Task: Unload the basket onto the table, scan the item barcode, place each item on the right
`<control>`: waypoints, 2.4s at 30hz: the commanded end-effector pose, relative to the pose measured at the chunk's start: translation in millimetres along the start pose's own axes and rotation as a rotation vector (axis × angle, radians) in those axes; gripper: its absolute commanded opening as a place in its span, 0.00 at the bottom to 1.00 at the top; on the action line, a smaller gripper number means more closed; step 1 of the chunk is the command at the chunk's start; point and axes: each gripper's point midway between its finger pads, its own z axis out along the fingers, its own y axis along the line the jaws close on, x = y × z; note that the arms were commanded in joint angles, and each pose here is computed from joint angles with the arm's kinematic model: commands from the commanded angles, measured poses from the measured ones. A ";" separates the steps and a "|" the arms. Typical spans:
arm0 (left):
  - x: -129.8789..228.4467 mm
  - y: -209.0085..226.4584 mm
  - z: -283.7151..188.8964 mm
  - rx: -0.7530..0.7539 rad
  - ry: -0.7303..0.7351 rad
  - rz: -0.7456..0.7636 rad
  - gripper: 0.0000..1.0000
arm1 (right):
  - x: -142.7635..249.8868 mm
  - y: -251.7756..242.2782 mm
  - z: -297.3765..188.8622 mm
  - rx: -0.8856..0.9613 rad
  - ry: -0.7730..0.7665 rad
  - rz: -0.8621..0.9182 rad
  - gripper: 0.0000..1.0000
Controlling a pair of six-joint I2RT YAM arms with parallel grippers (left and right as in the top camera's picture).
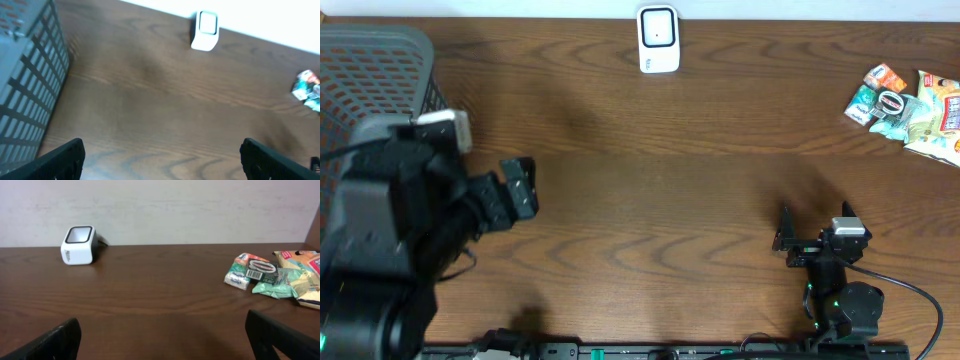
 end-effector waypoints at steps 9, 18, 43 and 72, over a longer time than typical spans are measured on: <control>2.0 1.0 -32.9 0.023 -0.096 0.005 0.98 | 0.2 -0.8 -0.3 0.002 -0.001 0.005 0.99; 4.1 1.3 -41.9 0.031 -0.119 0.006 0.98 | 0.2 -0.8 -0.3 0.002 -0.001 0.004 0.99; 44.0 27.1 -20.1 -0.009 -0.159 0.023 0.98 | 0.2 -0.8 -0.3 0.003 -0.001 0.004 0.99; 68.0 40.4 64.0 0.084 -0.673 0.339 0.98 | 0.2 -0.8 -0.3 0.002 -0.001 0.004 0.99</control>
